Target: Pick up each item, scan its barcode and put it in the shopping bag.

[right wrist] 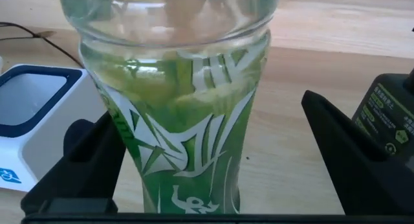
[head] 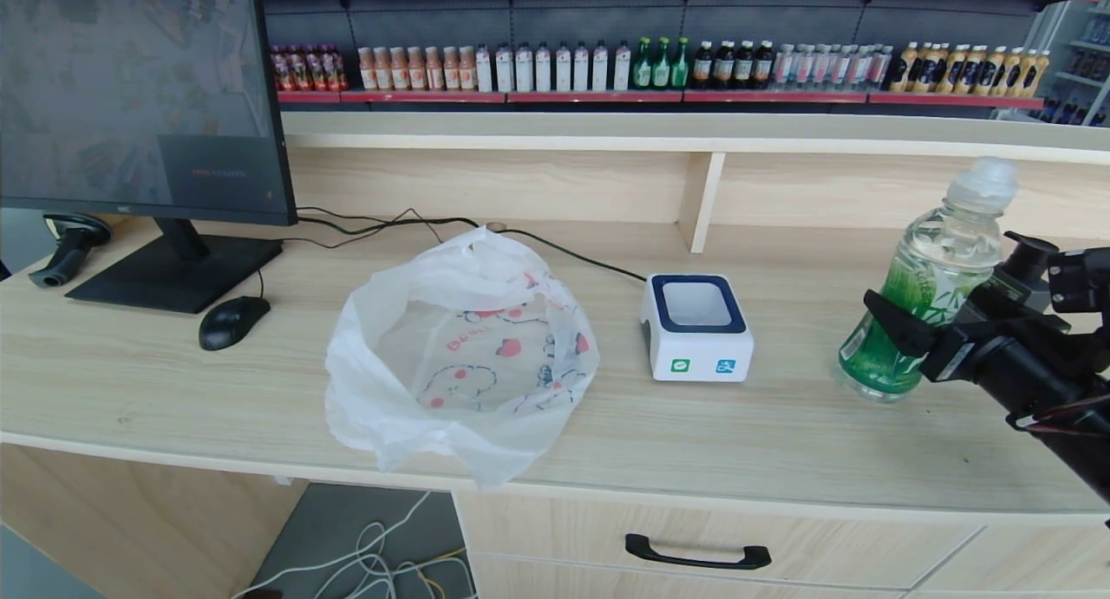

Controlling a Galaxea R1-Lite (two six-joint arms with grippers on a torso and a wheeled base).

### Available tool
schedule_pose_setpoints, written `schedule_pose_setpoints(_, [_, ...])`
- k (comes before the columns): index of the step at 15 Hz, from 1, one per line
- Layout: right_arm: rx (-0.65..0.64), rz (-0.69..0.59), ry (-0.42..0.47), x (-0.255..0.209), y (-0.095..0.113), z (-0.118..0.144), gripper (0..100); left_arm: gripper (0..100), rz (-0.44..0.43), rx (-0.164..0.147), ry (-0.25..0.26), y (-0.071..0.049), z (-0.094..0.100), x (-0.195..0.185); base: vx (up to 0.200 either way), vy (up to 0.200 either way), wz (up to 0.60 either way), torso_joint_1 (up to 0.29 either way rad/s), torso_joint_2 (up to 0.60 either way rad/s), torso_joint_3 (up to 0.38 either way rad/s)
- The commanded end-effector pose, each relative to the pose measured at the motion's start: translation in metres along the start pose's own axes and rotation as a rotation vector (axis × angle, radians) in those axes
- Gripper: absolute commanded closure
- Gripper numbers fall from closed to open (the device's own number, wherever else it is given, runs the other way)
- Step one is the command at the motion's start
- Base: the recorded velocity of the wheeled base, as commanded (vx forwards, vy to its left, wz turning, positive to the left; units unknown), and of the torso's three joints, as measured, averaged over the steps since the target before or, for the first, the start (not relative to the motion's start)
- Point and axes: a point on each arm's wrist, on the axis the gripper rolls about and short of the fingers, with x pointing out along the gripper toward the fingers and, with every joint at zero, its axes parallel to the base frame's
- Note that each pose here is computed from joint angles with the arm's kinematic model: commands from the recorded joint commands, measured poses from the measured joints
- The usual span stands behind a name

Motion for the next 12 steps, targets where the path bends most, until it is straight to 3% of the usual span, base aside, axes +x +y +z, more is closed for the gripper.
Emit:
schedule_pose_setpoints(1, [0.005,0.003,0.026,0.005,0.004,-0.007,0,0,-0.002,0.0,-0.001,0.0,0.0,0.0,0.0,0.0,0.0,0.0,0.0,0.0])
schedule_pose_setpoints(3, [0.009,0.009,0.027,0.008,0.012,-0.008,0,0,0.0,0.0,0.001,0.0,0.0,0.0,0.0,0.0,0.0,0.0,0.0,0.0])
schedule_pose_setpoints(12, [0.017,-0.06,-0.011,0.026,0.013,-0.003,0,0,0.0,0.002,-0.001,0.0,0.0,0.0,0.0,0.0,0.0,0.0,0.0,0.0])
